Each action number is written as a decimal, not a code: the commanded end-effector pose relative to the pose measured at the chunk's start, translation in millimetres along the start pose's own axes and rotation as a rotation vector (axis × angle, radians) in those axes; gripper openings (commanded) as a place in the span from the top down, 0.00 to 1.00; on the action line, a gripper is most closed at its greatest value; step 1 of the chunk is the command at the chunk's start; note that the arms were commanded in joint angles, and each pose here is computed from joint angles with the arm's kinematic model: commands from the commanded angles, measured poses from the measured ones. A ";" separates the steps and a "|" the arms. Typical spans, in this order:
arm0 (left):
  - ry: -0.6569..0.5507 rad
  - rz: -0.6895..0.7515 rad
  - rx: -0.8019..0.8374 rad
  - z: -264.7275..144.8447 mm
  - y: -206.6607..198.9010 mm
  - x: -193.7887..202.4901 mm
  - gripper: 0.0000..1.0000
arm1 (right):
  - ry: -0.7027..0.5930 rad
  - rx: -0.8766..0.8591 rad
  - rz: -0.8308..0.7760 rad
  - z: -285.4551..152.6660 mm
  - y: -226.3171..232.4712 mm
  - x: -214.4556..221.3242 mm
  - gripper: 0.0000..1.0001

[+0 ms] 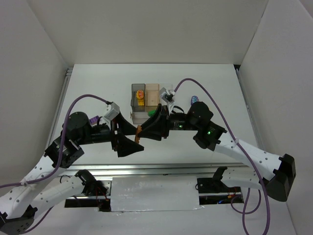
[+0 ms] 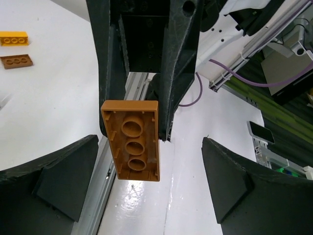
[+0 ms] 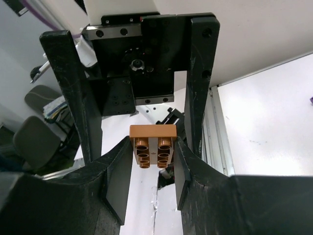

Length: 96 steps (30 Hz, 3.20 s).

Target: Sort the legos into containers by color

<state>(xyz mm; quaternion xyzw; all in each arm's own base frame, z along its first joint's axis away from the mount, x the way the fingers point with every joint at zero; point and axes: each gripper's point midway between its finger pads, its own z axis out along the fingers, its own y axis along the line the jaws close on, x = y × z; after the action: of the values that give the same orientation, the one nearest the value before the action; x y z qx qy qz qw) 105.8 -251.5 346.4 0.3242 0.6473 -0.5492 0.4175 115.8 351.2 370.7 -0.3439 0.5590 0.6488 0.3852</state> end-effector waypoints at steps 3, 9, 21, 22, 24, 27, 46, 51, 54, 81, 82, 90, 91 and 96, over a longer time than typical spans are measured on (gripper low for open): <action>-0.019 0.030 -0.056 1.9 11.1 -5.6 0.01 | -0.095 0.035 -0.043 -0.8 1.8 -21.9 1.00; -0.011 -0.032 -0.387 -13.7 62.3 -3.5 0.01 | -0.201 0.359 -0.048 -21.8 -54.8 -45.3 1.00; 0.023 -0.063 -0.942 -88.5 125.1 10.4 0.01 | -0.175 0.989 -0.045 -60.5 -250.7 -70.4 1.00; 0.021 -0.059 -0.983 -94.6 130.9 13.2 0.00 | -0.152 1.030 -0.050 -59.9 -267.9 -67.8 1.00; 0.003 -0.059 -1.085 -109.8 145.1 23.0 0.00 | -0.098 1.181 -0.062 -68.9 -305.7 -60.9 1.00; -0.034 -0.070 -1.143 -119.6 152.9 28.8 0.01 | -0.014 1.329 -0.056 -70.5 -367.2 -45.7 1.00; -0.002 -0.054 -1.126 -114.4 156.9 33.9 0.00 | 0.121 1.444 0.038 -83.2 -449.6 24.6 0.47; 0.005 -0.050 -1.111 -111.8 156.0 34.6 0.01 | 0.087 1.420 0.020 -81.8 -430.5 2.5 0.26; 0.003 -0.052 -1.122 -113.5 156.8 34.1 0.01 | 0.039 1.422 0.006 -85.8 -406.9 -24.3 0.25; -0.003 -0.057 -1.119 -115.2 156.7 34.5 0.01 | 0.436 1.680 0.476 -332.3 -357.5 107.9 0.18; -0.003 -0.057 -1.118 -115.0 156.5 34.6 0.00 | 0.460 1.674 0.488 -331.4 -359.6 115.3 0.18; 0.002 -0.053 -1.097 -112.2 154.9 35.1 0.00 | 0.528 1.637 0.473 -326.8 -380.0 115.8 0.19; 0.002 -0.052 -1.092 -111.5 154.5 35.1 0.01 | 0.531 1.626 0.462 -323.6 -383.5 113.7 0.20; 0.007 -0.049 -1.075 -109.1 153.0 35.4 0.01 | 0.586 1.632 0.448 -325.7 -392.3 116.0 0.19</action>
<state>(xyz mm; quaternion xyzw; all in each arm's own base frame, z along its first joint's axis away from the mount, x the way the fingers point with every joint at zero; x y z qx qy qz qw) 200.9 -111.7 245.0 0.0435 0.8575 -0.1345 0.4947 403.9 69.8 39.1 0.0243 0.9766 -0.0007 0.2137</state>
